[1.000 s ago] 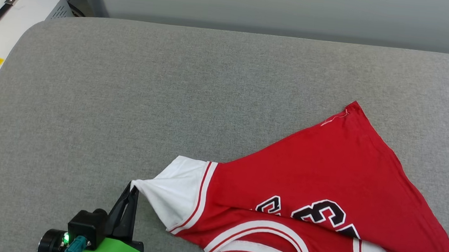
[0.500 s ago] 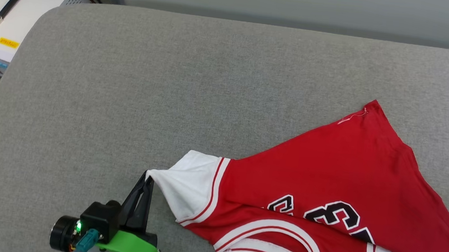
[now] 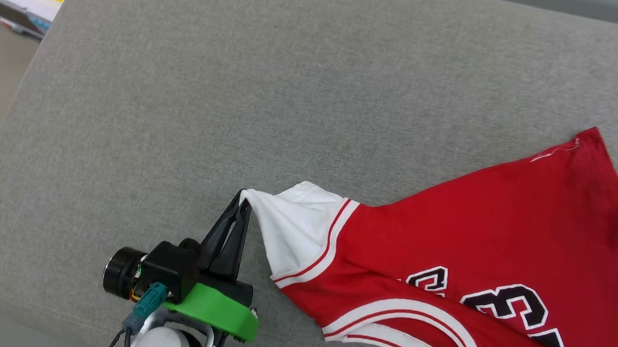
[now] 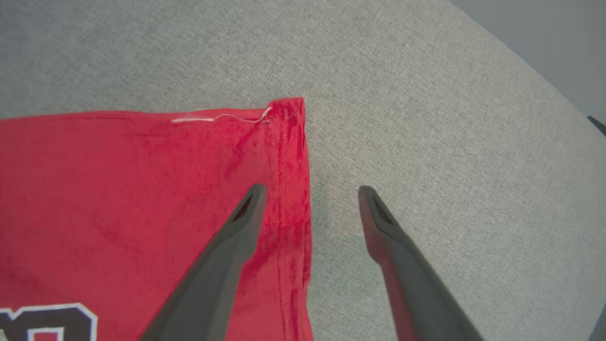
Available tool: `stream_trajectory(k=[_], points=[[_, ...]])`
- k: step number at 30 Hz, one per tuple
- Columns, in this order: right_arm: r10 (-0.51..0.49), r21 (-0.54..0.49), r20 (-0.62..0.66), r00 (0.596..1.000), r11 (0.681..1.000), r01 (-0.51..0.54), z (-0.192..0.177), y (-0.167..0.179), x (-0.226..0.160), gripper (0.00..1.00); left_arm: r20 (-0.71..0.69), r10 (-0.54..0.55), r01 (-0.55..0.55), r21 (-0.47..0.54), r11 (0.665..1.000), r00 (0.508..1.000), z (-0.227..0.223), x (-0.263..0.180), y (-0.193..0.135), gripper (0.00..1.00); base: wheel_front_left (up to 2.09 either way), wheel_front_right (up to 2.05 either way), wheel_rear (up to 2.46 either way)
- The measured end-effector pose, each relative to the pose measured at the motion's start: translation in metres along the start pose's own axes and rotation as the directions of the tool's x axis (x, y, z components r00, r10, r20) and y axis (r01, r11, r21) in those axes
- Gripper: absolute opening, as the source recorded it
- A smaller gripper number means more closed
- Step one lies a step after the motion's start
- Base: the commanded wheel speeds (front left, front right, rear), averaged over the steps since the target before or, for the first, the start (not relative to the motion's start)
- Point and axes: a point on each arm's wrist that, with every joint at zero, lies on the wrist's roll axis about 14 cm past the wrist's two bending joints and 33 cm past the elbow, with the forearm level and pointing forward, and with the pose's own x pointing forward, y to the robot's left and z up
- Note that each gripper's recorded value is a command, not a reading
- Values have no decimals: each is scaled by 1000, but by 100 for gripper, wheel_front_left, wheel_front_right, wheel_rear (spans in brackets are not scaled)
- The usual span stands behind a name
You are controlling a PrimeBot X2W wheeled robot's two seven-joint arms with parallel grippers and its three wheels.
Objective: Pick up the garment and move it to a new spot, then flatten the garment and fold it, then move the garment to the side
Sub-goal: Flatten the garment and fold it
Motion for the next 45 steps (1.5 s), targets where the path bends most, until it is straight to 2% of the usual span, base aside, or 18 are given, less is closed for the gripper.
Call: stream_trajectory(k=[5, 10, 15, 16, 17, 22, 26, 31, 35, 39, 41, 45], points=[[29, -25, -100, 995, 999, -31, -1, 5, 38, 100, -12, 13, -13, 2, 1000, 1000, -6, 7, 5, 0, 0, 0, 0], [62, -34, -215, 975, 997, -71, -25, 16, 75, 100, -34, 31, -31, 2, 1000, 999, -15, 10, 11, 0, 0, 0, 0], [84, -41, -291, 953, 994, -100, -44, 17, 89, 100, -53, 59, -59, 5, 998, 997, -20, 8, 19, 0, 0, 0, 0], [98, -29, -291, 952, 993, -111, -46, 17, 90, 53, -53, 70, -70, 8, 998, 996, -19, 7, 22, 0, 0, 0, 0], [99, -28, -287, 953, 993, -112, -46, 16, 90, 0, -51, 74, -73, 9, 997, 996, -19, 7, 23, 0, 0, 0, 0], [101, -26, -218, 971, 994, -110, -43, 16, 84, 0, -44, 62, -61, 12, 998, 997, -17, 9, 22, 0, 0, 0, 0], [109, -23, -71, 992, 994, -111, -26, 21, 76, 0, -21, 46, -46, 19, 999, 999, -10, 10, 20, 0, 0, 0, 0], [100, -1, 137, 985, 995, -101, 1, 24, 52, 0, 19, 28, -29, 45, 999, 999, 5, 6, 20, 0, 0, 0, 0], [63, 5, 312, 948, 998, -68, 32, 15, 18, 0, 71, 2, -8, 85, 996, 997, 24, 2, 22, 0, 0, 0, 0], [36, 4, 418, 908, 999, -42, 45, 12, -15, 0, 159, -32, 13, 118, 993, 987, 55, 4, 19, 0, 0, 0, 0], [13, 17, 484, 875, 1000, -24, 55, 7, -34, 0, 211, -61, 32, 139, 990, 976, 74, 9, 15, 0, 0, 0, 0], [-46, 43, 621, 782, 999, 25, 81, -6, -77, 0, 343, -145, 74, 212, 974, 928, 128, 26, 3, 0, 0, 0, 0]])
